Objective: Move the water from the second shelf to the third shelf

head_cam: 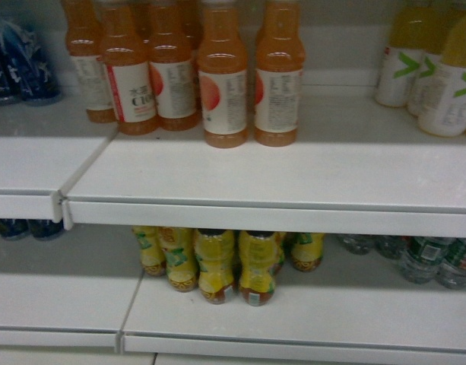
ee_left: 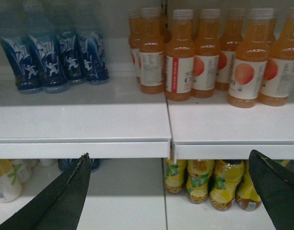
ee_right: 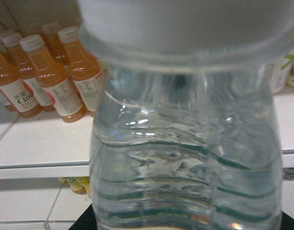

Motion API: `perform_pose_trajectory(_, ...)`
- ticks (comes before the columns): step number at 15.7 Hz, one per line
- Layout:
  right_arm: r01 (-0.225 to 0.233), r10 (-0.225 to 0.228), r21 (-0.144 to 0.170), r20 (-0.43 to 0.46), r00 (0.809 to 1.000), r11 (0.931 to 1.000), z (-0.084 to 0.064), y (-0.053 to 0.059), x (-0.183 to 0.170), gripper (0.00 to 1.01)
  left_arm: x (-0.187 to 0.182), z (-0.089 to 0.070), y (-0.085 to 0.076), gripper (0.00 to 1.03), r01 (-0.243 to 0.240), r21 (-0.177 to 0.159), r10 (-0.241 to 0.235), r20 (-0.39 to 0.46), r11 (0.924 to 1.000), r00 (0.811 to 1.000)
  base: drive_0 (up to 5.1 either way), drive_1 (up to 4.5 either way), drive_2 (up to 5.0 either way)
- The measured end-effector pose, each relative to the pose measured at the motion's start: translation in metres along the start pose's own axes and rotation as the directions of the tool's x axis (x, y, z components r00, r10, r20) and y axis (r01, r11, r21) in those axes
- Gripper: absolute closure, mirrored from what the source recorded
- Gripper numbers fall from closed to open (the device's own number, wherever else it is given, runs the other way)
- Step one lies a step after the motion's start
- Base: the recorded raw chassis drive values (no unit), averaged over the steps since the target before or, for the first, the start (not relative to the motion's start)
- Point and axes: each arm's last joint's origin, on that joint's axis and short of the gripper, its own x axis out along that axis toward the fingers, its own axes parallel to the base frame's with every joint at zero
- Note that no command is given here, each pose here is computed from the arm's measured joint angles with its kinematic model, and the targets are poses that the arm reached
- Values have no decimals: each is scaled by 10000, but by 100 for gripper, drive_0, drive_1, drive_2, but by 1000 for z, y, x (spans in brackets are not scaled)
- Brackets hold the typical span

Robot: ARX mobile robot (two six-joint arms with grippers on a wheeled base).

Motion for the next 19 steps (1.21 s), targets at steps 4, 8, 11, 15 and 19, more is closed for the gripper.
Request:
perform_pose_trajectory(4, 7, -7, -2, -14, 10000, 10000, 0, 0, 0, 58, 0, 0, 0, 5, -4, 0, 4, 8, 10000, 10000, -502, 243, 243)
perform_pose_trajectory(8, -8, 8, 4, 21, 10000, 10000, 0, 0, 0, 58, 0, 0, 0, 5, 0, 0, 0, -11, 10000, 10000, -508, 237, 237)
perform_pose_trajectory(11, -4, 4, 1, 3, 10000, 10000, 0, 0, 0, 58, 0, 0, 0, 5, 0, 0, 0, -11, 10000, 10000, -517, 228, 228)
perform_pose_trajectory(15, -3, 3, 2, 15, 10000, 10000, 0, 0, 0, 58, 0, 0, 0, 5, 0, 0, 0, -4, 10000, 10000, -500, 245, 245)
perform_pose_trajectory(19, 8, -8, -1, -2, 10000, 10000, 0, 0, 0, 58, 0, 0, 0, 5, -4, -4, 4, -4, 10000, 10000, -509, 236, 236)
